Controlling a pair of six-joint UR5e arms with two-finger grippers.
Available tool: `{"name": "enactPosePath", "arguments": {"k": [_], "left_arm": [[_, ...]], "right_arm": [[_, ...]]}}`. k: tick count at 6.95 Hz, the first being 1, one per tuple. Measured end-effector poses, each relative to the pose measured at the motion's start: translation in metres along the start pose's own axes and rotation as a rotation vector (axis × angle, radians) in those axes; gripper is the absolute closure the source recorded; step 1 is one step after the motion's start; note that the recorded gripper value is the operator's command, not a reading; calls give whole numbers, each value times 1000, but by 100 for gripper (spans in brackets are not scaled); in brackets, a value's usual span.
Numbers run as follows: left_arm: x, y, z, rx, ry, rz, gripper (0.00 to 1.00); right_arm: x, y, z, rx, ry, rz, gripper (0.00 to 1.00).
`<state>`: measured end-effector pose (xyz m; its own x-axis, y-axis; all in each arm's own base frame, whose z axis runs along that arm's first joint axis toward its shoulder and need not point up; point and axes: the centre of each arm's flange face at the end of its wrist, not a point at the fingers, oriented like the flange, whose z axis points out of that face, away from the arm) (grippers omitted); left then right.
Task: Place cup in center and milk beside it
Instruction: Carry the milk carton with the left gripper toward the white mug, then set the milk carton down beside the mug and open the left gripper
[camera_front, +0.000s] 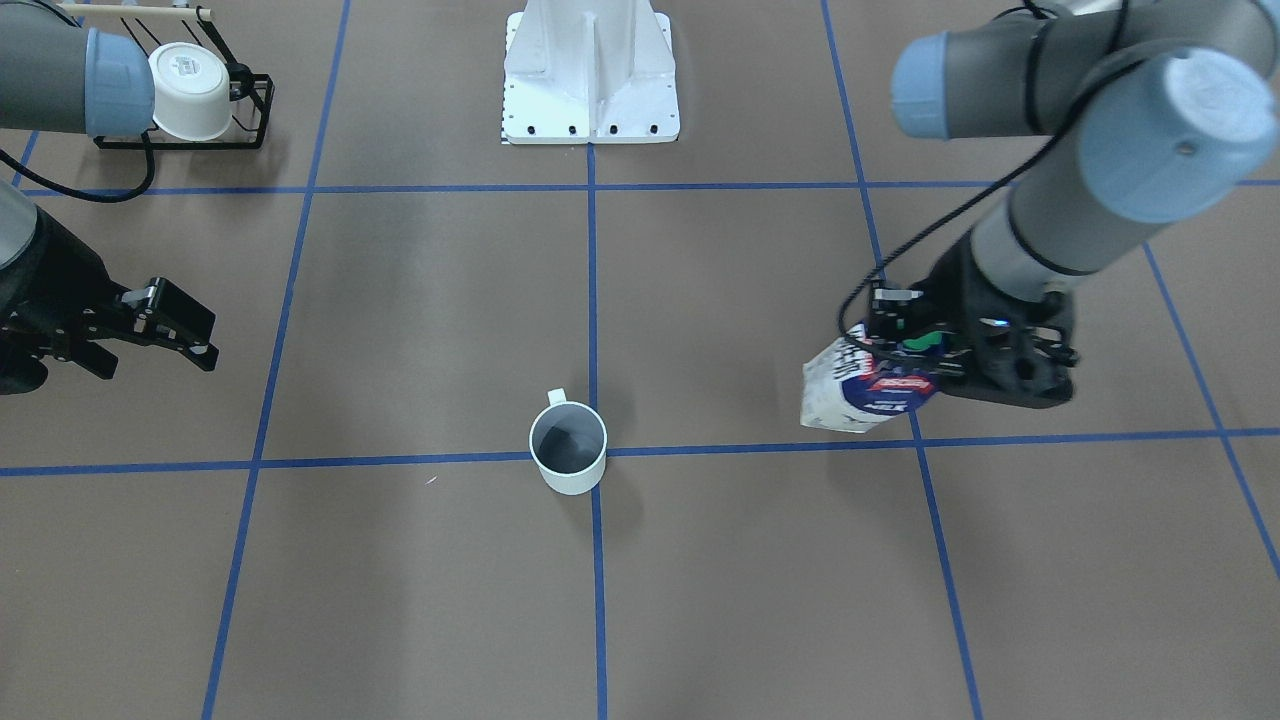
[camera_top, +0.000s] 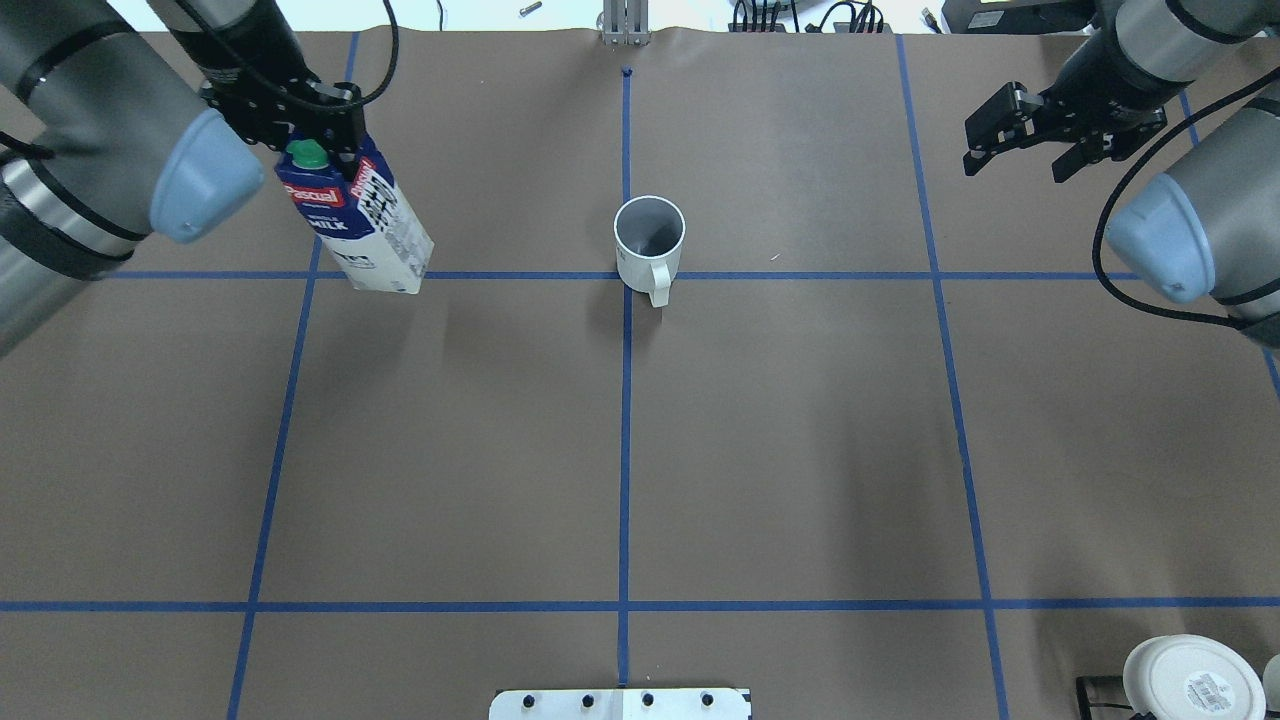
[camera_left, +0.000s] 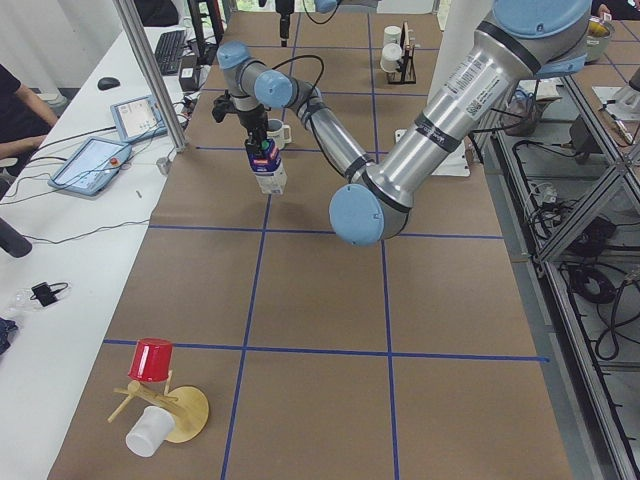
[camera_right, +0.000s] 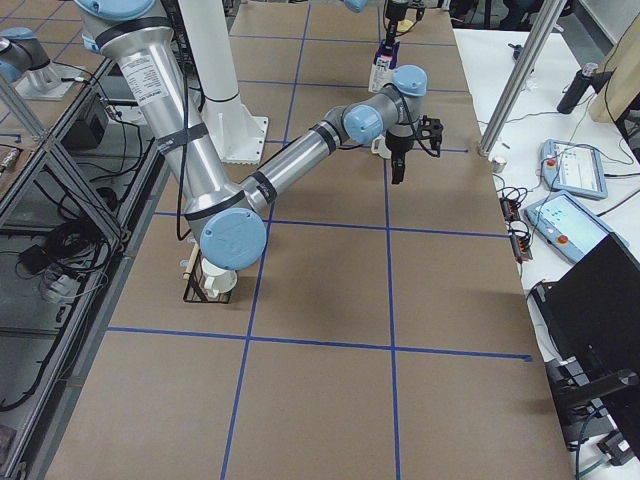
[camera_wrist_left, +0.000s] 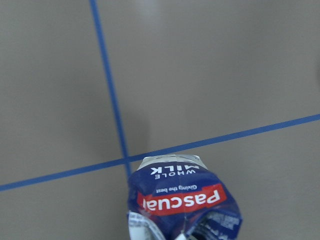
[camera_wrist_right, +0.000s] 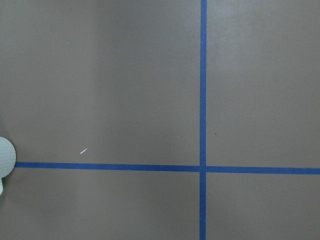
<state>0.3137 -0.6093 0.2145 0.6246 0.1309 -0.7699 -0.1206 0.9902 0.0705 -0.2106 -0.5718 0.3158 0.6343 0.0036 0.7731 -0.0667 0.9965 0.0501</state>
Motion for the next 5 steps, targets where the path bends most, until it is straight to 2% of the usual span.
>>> {"name": "enactPosePath", "arguments": {"k": [3, 5], "left_arm": [[89, -20, 31, 44, 27, -84, 100], [124, -24, 47, 71, 39, -107, 100]], "right_arm": [[3, 5, -1, -4, -4, 1, 0], [4, 9, -3, -3, -8, -2, 0]]}}
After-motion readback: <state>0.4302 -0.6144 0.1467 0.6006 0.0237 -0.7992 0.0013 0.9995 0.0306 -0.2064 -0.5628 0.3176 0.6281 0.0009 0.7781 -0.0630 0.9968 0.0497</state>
